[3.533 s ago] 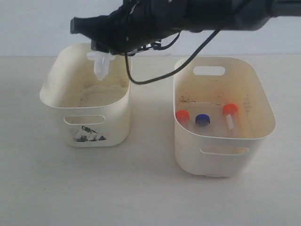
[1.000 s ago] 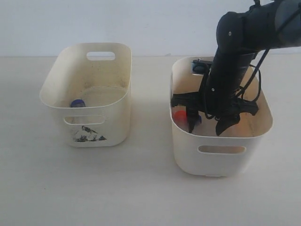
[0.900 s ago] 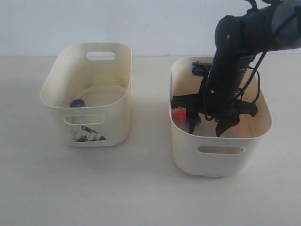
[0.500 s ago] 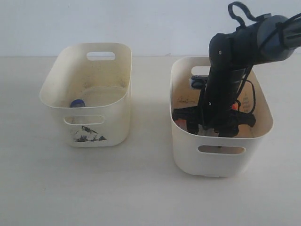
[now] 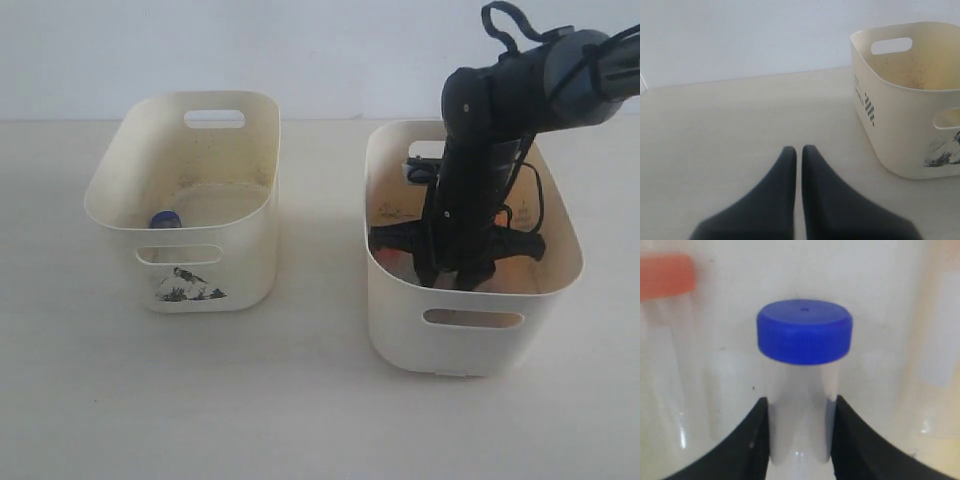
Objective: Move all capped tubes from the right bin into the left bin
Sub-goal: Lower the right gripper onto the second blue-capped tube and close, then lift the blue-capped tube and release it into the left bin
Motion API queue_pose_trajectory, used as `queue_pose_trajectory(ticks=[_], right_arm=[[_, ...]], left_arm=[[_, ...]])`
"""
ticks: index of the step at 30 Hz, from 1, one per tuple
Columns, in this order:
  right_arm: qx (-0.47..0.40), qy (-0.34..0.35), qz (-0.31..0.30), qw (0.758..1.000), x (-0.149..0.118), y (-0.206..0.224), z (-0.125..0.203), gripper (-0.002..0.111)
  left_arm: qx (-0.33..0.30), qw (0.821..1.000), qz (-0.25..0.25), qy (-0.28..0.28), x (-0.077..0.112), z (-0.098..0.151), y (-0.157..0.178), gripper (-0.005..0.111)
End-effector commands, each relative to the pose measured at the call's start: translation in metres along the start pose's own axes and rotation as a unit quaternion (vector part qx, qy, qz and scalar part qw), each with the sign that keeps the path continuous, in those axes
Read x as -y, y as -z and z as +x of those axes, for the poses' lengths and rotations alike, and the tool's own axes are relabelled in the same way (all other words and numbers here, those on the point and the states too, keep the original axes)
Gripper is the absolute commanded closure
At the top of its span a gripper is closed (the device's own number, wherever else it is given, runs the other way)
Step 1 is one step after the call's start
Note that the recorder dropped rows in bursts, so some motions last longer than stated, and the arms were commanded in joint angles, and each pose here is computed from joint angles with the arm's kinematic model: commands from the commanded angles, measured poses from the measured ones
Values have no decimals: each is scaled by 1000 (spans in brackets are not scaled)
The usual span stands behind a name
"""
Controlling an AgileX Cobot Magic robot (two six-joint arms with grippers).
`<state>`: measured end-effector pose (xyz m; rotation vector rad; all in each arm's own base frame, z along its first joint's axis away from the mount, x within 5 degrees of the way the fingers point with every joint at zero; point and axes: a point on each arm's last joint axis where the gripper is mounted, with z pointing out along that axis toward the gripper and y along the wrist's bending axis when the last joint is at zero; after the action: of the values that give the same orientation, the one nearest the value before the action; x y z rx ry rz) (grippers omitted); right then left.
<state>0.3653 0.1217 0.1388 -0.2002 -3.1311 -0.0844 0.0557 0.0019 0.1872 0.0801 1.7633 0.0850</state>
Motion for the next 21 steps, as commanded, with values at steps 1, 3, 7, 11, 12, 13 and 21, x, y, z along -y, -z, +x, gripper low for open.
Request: queue_pose_trajectory(ticks=[1, 3, 7, 11, 12, 13, 21], right_arm=[[69, 22, -10, 997, -4, 52, -12, 107], [104, 38, -23, 994, -6, 71, -14, 107], [180, 50, -47, 981, -7, 107, -14, 107], [227, 51, -67, 970, -8, 128, -12, 107], [233, 52, -69, 969, -8, 132, -12, 107], [237, 54, -70, 968, -8, 134, -11, 107], [286, 110, -165, 937, -38, 165, 8, 107]], left_arm=[[7, 1000, 1, 11, 0, -2, 0, 102], [7, 1000, 1, 11, 0, -2, 0, 102], [7, 1000, 1, 11, 0, -2, 0, 102], [7, 1000, 1, 11, 0, -2, 0, 102], [7, 1000, 1, 11, 0, -2, 0, 102], [7, 1000, 1, 11, 0, -2, 0, 102], [7, 1000, 1, 11, 0, -2, 0, 102]])
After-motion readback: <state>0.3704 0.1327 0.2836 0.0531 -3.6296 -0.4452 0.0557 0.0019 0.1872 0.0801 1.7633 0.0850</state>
